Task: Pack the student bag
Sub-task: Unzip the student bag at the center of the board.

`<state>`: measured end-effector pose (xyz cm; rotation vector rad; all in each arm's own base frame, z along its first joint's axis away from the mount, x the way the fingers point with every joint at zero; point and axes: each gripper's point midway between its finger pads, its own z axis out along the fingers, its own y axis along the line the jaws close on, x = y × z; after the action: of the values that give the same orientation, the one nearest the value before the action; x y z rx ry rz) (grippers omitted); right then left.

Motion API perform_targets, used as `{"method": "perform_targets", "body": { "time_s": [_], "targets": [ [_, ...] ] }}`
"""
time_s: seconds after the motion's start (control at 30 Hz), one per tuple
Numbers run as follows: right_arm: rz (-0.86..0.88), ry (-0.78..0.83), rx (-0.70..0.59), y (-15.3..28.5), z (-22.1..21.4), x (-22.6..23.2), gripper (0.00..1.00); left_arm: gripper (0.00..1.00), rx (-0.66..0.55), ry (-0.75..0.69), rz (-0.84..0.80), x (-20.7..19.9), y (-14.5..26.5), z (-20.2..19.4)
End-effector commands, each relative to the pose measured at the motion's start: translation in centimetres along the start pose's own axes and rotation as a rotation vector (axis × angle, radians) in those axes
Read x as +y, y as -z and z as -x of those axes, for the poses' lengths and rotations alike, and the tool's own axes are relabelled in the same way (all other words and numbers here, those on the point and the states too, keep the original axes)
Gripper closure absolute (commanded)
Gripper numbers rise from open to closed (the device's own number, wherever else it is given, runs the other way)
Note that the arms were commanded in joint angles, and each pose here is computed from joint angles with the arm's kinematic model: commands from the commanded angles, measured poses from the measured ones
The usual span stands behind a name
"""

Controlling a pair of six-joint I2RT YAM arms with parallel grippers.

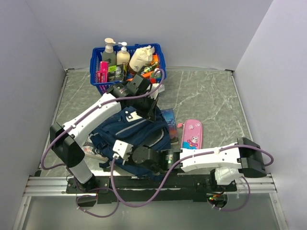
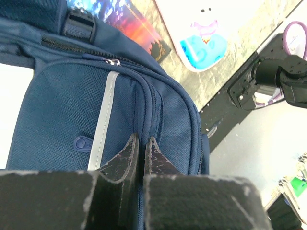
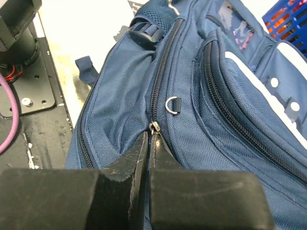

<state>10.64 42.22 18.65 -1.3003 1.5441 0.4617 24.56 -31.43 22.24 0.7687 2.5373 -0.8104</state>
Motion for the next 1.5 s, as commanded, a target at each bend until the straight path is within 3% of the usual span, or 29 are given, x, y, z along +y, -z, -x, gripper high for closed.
{"method": "perform_targets", "body": {
  "time_s": [0.0, 0.13, 0.27, 0.43, 0.53, 0.7, 0.77, 0.8, 0.83, 0.9, 0.93, 1.1, 1.27, 1.43, 1.47],
  "targets": [
    [0.086, -0.066, -0.183, 1.8, 5.0, 1.0, 1.00, 0.99, -0.549, -0.176, -0.051, -2.3, 3.7, 12.6],
    [0.066, -0.103, -0.199, 4.6, 4.6, -0.4, 1.00, 0.99, -0.553, -0.182, 0.078, 0.3, 4.1, 10.9],
    [0.025, -0.117, -0.162, 5.3, 3.3, -1.3, 1.00, 0.99, -0.562, -0.091, 0.176, 2.7, 4.4, 10.9],
    [-0.025, -0.129, -0.046, 6.0, 0.8, -2.1, 1.00, 0.99, -0.564, -0.056, 0.142, 2.4, 4.1, 11.2],
    [0.031, -0.145, -0.099, 5.8, 2.8, -1.2, 0.99, 0.99, -0.559, -0.073, 0.069, 1.1, 3.0, 11.5],
    [0.122, -0.134, -0.130, 3.7, 5.3, 1.1, 0.89, 0.99, -0.517, -0.118, -0.015, -0.7, 1.2, 11.4],
    [0.117, -0.143, -0.133, 3.6, 5.2, 1.1, 0.82, 0.99, -0.487, -0.140, -0.030, -0.8, 0.9, 10.5],
    [0.081, -0.168, -0.142, 4.1, 5.3, 0.2, 0.74, 0.99, -0.491, -0.168, -0.018, -0.6, 1.4, 10.3],
    [0.052, -0.183, -0.147, 4.5, 5.2, -0.5, 0.50, 0.99, -0.461, -0.160, -0.012, 0.5, 0.9, 9.3],
    [-0.010, -0.230, -0.181, 6.2, 5.0, -2.6, 0.23, 0.99, -0.440, -0.160, 0.011, 1.9, 1.2, 8.2],
    [-0.027, -0.246, -0.183, 6.8, 4.3, -3.2, 0.00, 0.99, -0.416, -0.145, 0.024, 3.2, 0.7, 7.0],
    [-0.207, -0.453, -0.279, 12.1, 3.3, -9.8, 0.00, 0.99, -0.421, -0.192, 0.027, 4.0, 2.0, 5.1],
    [-0.462, -0.773, -0.250, 15.4, -4.3, -16.2, 0.00, 0.99, -0.444, -0.275, 0.017, 3.2, 4.0, 4.2],
    [-0.789, -0.981, 0.023, 17.2, -15.7, -20.9, 0.00, 0.99, -0.428, -0.308, 0.007, 3.0, 4.2, 2.9],
    [-0.772, -1.052, 0.064, 16.8, -16.9, -20.6, 0.00, 0.99, -0.430, -0.308, 0.008, 3.0, 4.4, 2.8]
  ]
}}
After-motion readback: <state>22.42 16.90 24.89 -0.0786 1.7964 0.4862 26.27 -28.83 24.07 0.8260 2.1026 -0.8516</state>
